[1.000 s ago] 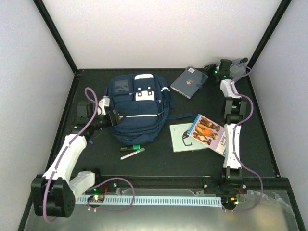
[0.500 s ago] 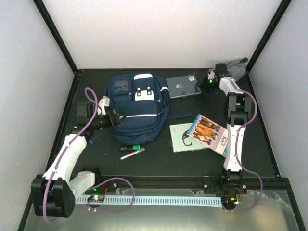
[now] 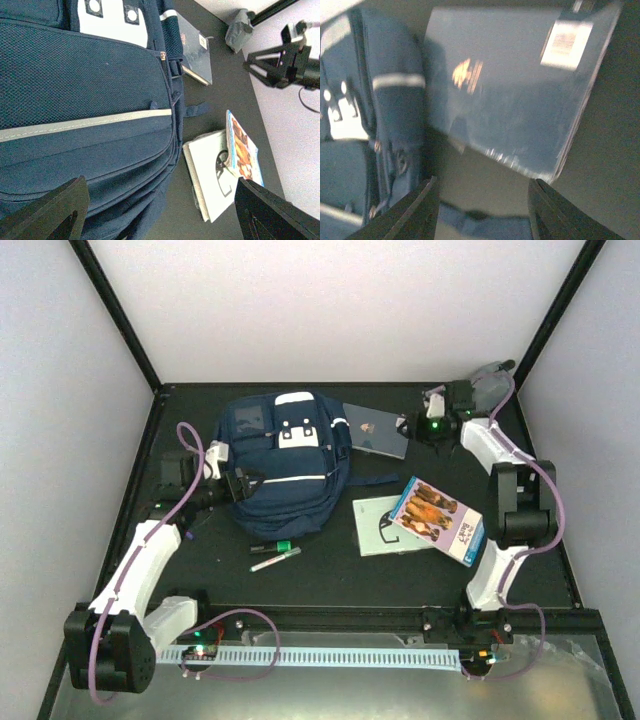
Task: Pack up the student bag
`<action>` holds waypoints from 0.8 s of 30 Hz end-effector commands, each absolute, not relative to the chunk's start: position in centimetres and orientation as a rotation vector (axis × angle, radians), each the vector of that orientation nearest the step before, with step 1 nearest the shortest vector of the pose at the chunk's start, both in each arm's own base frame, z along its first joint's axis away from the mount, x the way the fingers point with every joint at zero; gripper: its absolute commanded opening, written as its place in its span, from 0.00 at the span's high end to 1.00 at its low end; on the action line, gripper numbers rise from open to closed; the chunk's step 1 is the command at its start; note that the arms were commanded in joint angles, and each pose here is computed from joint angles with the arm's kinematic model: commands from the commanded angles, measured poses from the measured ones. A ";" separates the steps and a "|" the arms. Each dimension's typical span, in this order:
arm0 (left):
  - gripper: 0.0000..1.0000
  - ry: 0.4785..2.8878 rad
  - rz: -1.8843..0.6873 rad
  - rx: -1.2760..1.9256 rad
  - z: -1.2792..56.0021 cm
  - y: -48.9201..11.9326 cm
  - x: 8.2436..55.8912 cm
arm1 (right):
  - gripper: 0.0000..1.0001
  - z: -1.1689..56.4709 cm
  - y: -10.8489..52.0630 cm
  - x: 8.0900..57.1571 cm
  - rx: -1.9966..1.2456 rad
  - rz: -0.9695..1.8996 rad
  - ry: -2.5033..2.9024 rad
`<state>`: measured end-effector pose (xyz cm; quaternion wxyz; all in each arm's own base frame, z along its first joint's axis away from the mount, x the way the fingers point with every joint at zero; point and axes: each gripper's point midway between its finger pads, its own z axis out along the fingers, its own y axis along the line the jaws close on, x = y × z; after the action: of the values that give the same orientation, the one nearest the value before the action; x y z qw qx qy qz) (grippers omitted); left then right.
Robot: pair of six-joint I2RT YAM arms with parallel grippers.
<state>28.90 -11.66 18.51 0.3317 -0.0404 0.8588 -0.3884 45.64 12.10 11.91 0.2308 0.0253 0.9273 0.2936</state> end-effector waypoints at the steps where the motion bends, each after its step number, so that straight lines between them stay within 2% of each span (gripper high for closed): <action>1: 0.17 2.210 -1.037 -0.071 19.5 -12.1 29.1 | 0.47 12.6 9.1 51.5 0.066 0.600 2.439; 8: 0.17 2.214 -1.034 -0.071 19.4 -12.1 29.0 | 0.43 12.5 7.6 60.5 0.022 0.397 2.391; 11: 0.17 2.217 -1.034 -0.070 19.3 -12.2 29.0 | 0.43 10.1 8.0 62.9 0.014 0.421 2.406; 14: 0.18 2.219 -1.034 -0.071 19.3 -12.2 29.0 | 0.42 10.1 8.9 64.7 -0.003 0.519 2.402; 17: 0.17 2.219 -1.037 -0.069 19.4 -12.2 29.1 | 0.36 9.8 9.6 65.2 0.008 0.606 2.391; 24: 0.17 2.231 -1.035 -0.082 19.1 -12.2 29.1 | 0.35 5.6 11.1 60.8 -0.019 0.746 2.580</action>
<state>28.91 -11.83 18.54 0.3318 -0.0376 0.8583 -0.3895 63.79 10.14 6.88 0.2922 0.0001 0.9266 0.2365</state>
